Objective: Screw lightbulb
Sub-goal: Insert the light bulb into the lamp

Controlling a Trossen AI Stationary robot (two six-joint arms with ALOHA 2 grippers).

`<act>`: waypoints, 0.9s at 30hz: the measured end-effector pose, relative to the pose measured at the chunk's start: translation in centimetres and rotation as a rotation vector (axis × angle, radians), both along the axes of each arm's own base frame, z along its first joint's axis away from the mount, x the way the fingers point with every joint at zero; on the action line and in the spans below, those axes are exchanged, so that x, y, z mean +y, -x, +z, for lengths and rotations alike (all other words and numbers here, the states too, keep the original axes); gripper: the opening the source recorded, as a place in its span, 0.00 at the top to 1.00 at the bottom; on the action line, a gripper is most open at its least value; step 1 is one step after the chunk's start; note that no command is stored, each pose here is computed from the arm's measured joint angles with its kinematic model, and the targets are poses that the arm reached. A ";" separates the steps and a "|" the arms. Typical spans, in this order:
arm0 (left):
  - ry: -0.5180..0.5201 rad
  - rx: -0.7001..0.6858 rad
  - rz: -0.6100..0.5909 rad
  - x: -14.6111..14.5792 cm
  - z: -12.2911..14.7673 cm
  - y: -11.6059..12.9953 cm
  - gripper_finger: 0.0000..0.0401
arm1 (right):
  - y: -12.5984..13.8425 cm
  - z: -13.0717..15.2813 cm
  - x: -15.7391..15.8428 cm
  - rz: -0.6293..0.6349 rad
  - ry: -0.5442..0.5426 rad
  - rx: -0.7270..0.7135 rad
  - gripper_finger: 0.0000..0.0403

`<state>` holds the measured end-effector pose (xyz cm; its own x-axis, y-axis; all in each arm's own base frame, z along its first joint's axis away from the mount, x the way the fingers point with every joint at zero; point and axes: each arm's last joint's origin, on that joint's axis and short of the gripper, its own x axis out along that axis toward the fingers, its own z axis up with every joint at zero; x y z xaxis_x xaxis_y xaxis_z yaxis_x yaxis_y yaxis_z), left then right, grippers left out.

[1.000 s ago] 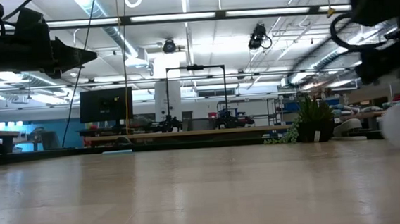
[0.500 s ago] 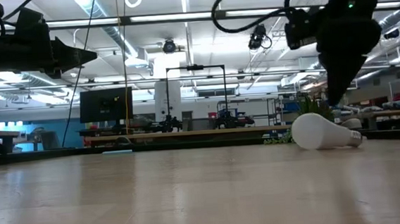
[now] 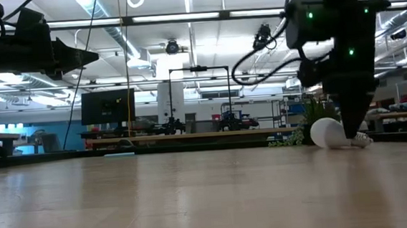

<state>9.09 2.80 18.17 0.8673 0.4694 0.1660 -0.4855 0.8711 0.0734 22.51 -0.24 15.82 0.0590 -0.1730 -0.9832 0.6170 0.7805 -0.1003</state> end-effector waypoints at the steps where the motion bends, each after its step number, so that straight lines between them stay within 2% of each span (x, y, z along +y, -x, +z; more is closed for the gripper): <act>1: 0.000 0.000 0.000 0.0 0.0 0.0 1.00 | 0.2 -0.4 -0.3 -0.034 -0.001 -0.008 0.53; 5: 0.000 0.000 0.000 0.0 0.0 0.0 1.00 | 0.8 -1.9 -1.0 -0.150 -0.008 -0.046 0.51; 9: 0.000 0.000 0.000 0.0 0.0 0.0 1.00 | 0.9 -2.5 -1.2 -0.166 -0.012 -0.096 0.51; 12: 0.000 0.000 0.000 0.0 0.0 0.0 1.00 | 0.2 -1.8 -0.9 -0.160 -0.014 -0.109 0.51; 15: 0.000 0.000 0.000 0.0 0.0 0.0 1.00 | -0.8 0.2 -0.5 -0.209 -0.028 -0.127 0.50; 20: 0.000 0.000 0.000 0.0 0.0 0.0 1.00 | 0.2 1.8 -0.3 -0.424 0.001 0.012 0.48; 23: 0.000 0.000 0.000 0.0 0.0 0.0 1.00 | 1.6 1.4 -0.7 -0.527 0.032 0.117 0.47; 27: 0.000 0.000 0.000 0.0 0.0 0.0 1.00 | 2.5 0.3 -1.5 -0.634 0.074 0.129 0.46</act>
